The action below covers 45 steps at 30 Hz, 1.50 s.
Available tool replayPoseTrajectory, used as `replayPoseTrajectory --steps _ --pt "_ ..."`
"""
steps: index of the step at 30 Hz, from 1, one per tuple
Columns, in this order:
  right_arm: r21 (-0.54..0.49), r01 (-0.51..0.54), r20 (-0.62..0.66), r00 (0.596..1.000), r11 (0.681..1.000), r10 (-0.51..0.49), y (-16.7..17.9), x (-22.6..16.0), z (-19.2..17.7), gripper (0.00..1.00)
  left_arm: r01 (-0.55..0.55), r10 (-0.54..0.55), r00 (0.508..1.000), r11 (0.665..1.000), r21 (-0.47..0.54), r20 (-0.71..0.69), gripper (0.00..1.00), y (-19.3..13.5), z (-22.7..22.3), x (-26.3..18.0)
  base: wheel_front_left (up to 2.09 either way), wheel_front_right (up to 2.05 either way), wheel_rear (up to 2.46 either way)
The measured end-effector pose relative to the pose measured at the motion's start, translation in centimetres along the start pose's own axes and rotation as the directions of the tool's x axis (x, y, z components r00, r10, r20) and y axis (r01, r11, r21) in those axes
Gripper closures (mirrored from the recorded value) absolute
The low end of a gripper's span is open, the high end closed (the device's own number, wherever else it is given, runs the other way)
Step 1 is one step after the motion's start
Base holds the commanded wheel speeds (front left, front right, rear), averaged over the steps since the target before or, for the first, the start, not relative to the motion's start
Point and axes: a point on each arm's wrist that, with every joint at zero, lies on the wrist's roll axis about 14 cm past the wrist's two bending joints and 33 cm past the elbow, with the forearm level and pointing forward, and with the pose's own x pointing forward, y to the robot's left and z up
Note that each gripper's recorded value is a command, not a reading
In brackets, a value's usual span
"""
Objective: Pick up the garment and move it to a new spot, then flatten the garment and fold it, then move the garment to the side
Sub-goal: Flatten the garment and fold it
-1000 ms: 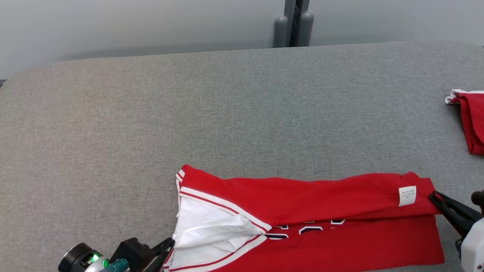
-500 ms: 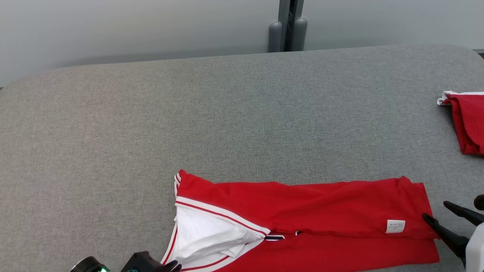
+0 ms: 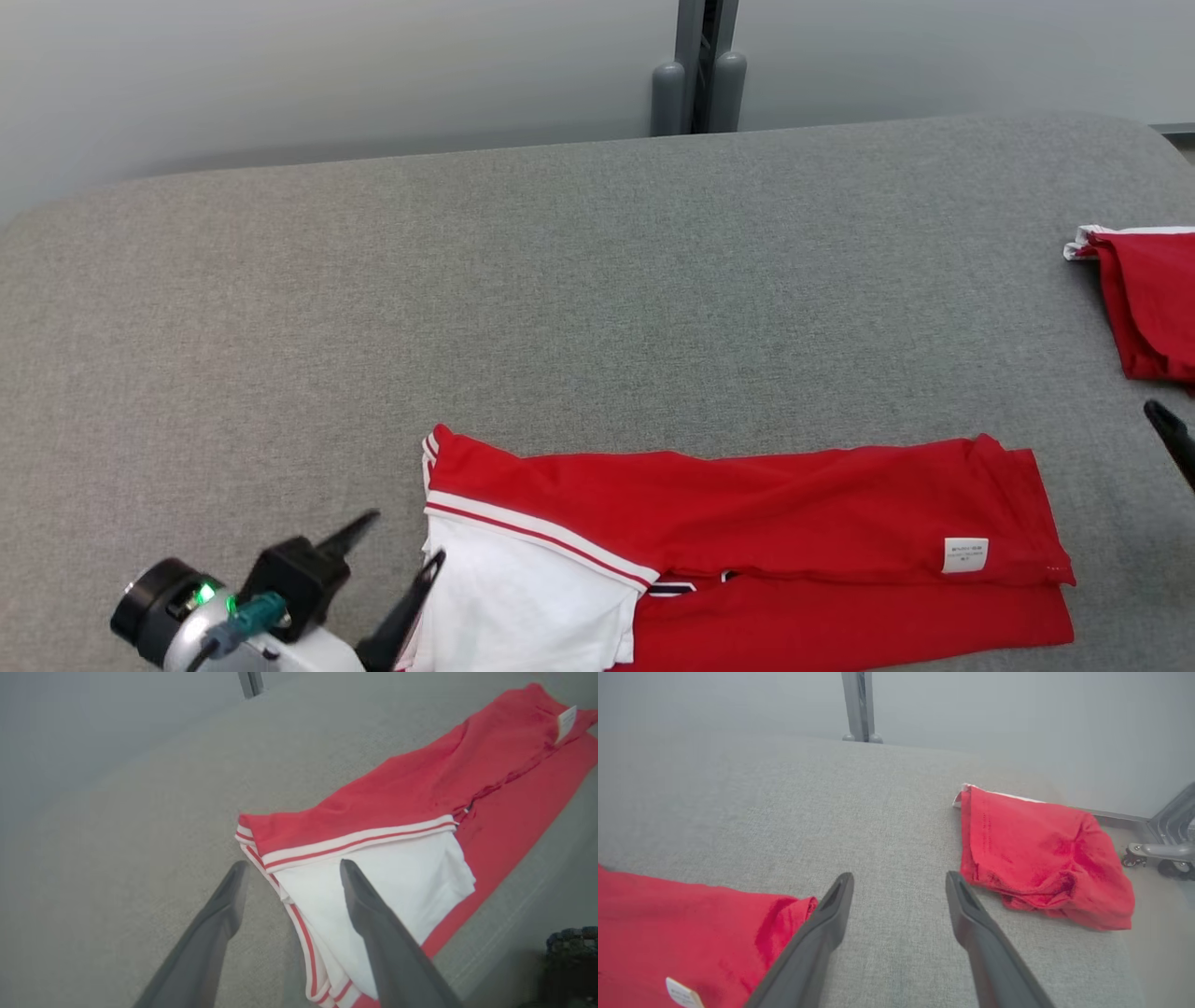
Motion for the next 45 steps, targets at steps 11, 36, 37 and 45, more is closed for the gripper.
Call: replayPoseTrajectory --steps 11,36,37,45 --pt "0.089 0.047 0.353 0.933 0.995 -0.076 2.1 0.9 6.5 0.00 -0.193 0.303 0.845 0.941 -0.279 0.440 0.00 3.8 8.9 2.4 0.00 0.00 0.00" --pt "0.344 0.164 0.233 0.939 0.925 -0.253 5.8 -0.4 -3.1 0.00 -0.299 0.446 0.773 0.883 -0.361 0.451 0.00 4.5 5.9 3.0 0.00 0.00 0.00" --pt "0.359 0.168 0.214 0.943 0.918 -0.256 5.8 -0.2 -3.7 0.00 -0.302 0.446 0.774 0.884 -0.357 0.450 0.00 4.7 5.8 3.0 0.00 0.00 0.00" --pt "0.411 0.195 0.072 0.967 0.891 -0.244 6.6 0.8 -7.9 0.00 -0.321 0.455 0.766 0.883 -0.343 0.454 0.00 5.4 5.6 2.5 0.00 0.00 0.00"
